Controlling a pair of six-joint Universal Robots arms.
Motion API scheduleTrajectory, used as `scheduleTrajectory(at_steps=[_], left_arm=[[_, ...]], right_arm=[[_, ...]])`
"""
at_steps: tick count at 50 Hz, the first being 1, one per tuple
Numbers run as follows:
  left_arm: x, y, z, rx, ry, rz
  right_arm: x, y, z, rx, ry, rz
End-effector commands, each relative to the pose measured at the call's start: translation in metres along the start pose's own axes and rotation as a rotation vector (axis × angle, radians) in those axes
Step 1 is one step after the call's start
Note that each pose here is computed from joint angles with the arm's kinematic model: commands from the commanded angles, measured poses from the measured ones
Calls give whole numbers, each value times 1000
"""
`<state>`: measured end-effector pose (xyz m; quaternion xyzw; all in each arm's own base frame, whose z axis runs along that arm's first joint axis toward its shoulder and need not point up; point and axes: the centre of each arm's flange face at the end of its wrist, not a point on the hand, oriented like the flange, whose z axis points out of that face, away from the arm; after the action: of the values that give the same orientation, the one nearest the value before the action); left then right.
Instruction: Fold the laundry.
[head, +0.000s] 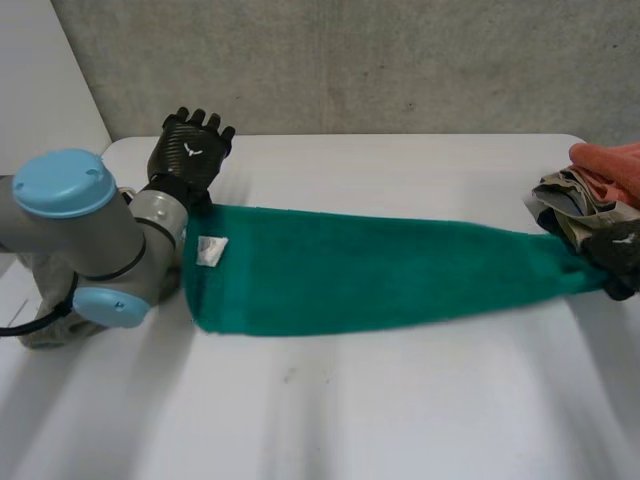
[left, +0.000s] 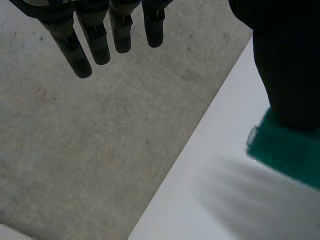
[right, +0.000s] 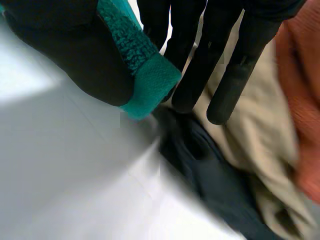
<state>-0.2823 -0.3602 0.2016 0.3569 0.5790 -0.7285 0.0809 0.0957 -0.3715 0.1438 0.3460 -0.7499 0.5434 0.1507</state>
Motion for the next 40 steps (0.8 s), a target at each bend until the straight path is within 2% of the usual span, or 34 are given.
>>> scheduleTrajectory(at_steps=[1, 5, 10, 14, 17, 21, 23, 26, 28, 29, 34, 37, 40], left_arm=[[-24, 18, -3, -59, -39, 4], [-29, 21, -3, -75, -42, 3], [-36, 9, -8, -67, -47, -8], [-41, 1, -15, -64, -53, -10], [-46, -6, -24, -58, -58, -15], [-52, -18, -36, -43, -69, -42], [-53, -21, -41, -39, -72, -57], [-56, -27, -52, -35, -76, -88], [-57, -29, -58, -34, -76, -106], [-56, -29, -60, -34, -74, -110], [-49, -26, -73, -57, -52, -122], [-41, -23, -78, -75, -29, -128], [-36, -21, -80, -82, -17, -129]], right_arm=[[43, 18, -8, -78, 115, -108], [52, 14, -14, -89, 135, -162], [50, 8, -21, -101, 105, -157], [56, -7, -29, -70, 129, -171], [40, -40, -35, 21, 112, -204], [-9, -111, -48, 230, 41, -248], [-24, -131, -54, 296, 24, -258], [-77, -184, -75, 519, -42, -304], [-104, -197, -82, 600, -79, -318], [-132, -208, -88, 676, -117, -333], [-222, -215, -116, 869, -312, -377], [-268, -198, -125, 889, -443, -407], [-289, -185, -126, 869, -499, -421]])
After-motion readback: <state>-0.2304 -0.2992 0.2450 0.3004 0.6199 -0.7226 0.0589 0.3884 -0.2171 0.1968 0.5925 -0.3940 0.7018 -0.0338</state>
